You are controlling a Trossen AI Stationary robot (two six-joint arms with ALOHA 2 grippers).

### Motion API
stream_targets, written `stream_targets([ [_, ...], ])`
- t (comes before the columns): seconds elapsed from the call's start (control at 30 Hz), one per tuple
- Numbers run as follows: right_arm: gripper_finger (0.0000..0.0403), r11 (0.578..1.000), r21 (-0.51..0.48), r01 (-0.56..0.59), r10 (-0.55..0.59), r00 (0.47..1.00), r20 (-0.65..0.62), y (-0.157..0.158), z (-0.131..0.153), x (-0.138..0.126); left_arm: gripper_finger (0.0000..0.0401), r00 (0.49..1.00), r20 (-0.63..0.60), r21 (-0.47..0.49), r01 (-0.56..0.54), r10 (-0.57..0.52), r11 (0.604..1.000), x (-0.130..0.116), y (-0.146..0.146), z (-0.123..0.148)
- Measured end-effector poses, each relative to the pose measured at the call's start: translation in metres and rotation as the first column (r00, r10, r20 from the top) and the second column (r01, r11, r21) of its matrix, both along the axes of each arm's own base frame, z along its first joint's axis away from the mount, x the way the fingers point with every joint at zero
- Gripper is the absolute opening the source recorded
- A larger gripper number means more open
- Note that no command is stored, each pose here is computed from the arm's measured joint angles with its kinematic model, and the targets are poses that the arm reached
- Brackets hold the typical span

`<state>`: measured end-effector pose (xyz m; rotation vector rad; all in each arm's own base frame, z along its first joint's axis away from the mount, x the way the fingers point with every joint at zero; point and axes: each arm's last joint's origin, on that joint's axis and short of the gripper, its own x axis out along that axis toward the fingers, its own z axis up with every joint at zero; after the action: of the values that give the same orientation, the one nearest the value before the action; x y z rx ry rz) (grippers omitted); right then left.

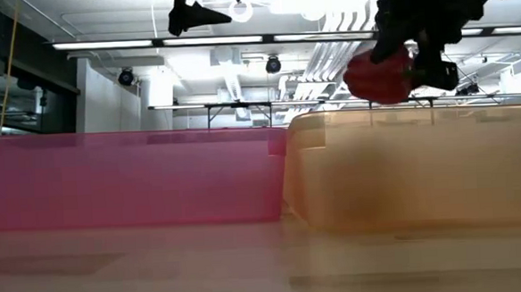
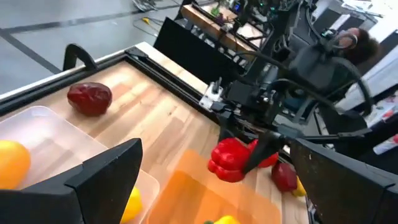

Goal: Sort produce into baskets
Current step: Put the red bell pepper into the orange bin

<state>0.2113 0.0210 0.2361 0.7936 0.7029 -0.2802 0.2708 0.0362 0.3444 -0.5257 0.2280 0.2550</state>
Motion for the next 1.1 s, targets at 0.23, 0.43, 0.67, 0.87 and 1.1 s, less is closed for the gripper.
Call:
stream_targets([
  [0.23, 0.0280, 0.969, 0.080, 0.234, -0.232, 0.972, -0.038, 0.020, -0.013, 0.007, 0.0395, 0.993, -0.064, 0.041, 0.100, -0.098, 0.994, -0.019, -0.005, 0.005],
  [0.43, 0.0281, 0.960, 0.146, 0.240, -0.238, 0.971, -0.031, 0.035, -0.025, 0.022, 0.0395, 0.971, -0.147, 0.100, 0.204, -0.188, 0.974, -0.042, -0.016, 0.009],
  [0.67, 0.0337, 0.956, 0.119, 0.268, -0.256, 0.961, -0.103, 0.038, -0.039, 0.039, 0.0395, 0.935, -0.185, 0.152, 0.333, -0.304, 0.931, -0.054, -0.032, 0.011],
  [0.87, 0.0395, 0.967, 0.092, 0.237, -0.227, 0.968, -0.112, 0.031, -0.029, 0.048, 0.0395, 0.942, -0.194, 0.083, 0.295, -0.275, 0.952, -0.056, -0.032, 0.010],
  [1.1, 0.0384, 0.988, -0.034, 0.149, -0.153, 0.970, -0.190, 0.020, 0.002, 0.042, 0.0395, 0.916, -0.394, -0.023, 0.071, -0.074, 0.997, -0.069, -0.019, -0.004],
])
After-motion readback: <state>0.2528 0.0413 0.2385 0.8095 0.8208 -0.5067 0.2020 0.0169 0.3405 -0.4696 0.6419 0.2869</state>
